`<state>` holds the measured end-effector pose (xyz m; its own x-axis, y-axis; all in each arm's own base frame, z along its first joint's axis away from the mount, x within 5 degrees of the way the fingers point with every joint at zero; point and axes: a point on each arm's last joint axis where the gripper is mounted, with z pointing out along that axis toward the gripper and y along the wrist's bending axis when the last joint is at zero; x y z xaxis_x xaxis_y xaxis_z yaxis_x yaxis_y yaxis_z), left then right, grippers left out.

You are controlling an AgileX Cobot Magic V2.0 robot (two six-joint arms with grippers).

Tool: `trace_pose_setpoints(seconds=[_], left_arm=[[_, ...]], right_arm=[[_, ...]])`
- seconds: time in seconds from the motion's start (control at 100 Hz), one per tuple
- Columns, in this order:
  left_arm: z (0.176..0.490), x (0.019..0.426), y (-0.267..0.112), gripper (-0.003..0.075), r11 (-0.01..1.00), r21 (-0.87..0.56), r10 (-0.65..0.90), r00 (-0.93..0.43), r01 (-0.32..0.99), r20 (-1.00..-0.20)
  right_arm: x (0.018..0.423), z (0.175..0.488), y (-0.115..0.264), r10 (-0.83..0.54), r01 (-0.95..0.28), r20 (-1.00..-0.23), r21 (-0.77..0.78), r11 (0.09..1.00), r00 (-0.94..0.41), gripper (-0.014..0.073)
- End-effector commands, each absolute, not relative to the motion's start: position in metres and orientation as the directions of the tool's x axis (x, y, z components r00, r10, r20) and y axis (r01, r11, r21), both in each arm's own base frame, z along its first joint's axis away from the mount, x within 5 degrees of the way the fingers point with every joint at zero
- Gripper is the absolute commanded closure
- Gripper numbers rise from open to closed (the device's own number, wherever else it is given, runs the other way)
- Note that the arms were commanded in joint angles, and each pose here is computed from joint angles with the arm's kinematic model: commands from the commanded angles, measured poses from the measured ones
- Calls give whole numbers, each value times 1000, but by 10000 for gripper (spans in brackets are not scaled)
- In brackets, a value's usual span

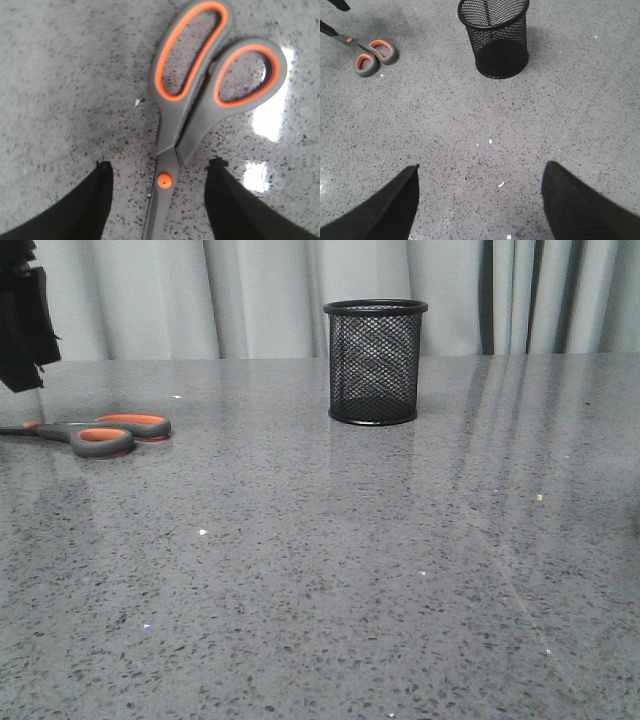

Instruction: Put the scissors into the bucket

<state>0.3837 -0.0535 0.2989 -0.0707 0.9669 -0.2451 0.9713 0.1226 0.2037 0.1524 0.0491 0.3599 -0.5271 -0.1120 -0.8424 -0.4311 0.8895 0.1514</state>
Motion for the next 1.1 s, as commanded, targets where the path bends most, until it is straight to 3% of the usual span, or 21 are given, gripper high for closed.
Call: trace_pose_setpoints(seconds=[0.0, 1.09], left_arm=[[320, 375, -60, 339, 41, 247, 971, 19, 968, -237], [284, 388, -72, 339, -21, 158, 969, 59, 987, -239]], right_arm=[[156, 374, 48, -91, -426, -883, 129, 896, -460, 129], [165, 368, 48, -109, -418, -868, 120, 900, -484, 129]])
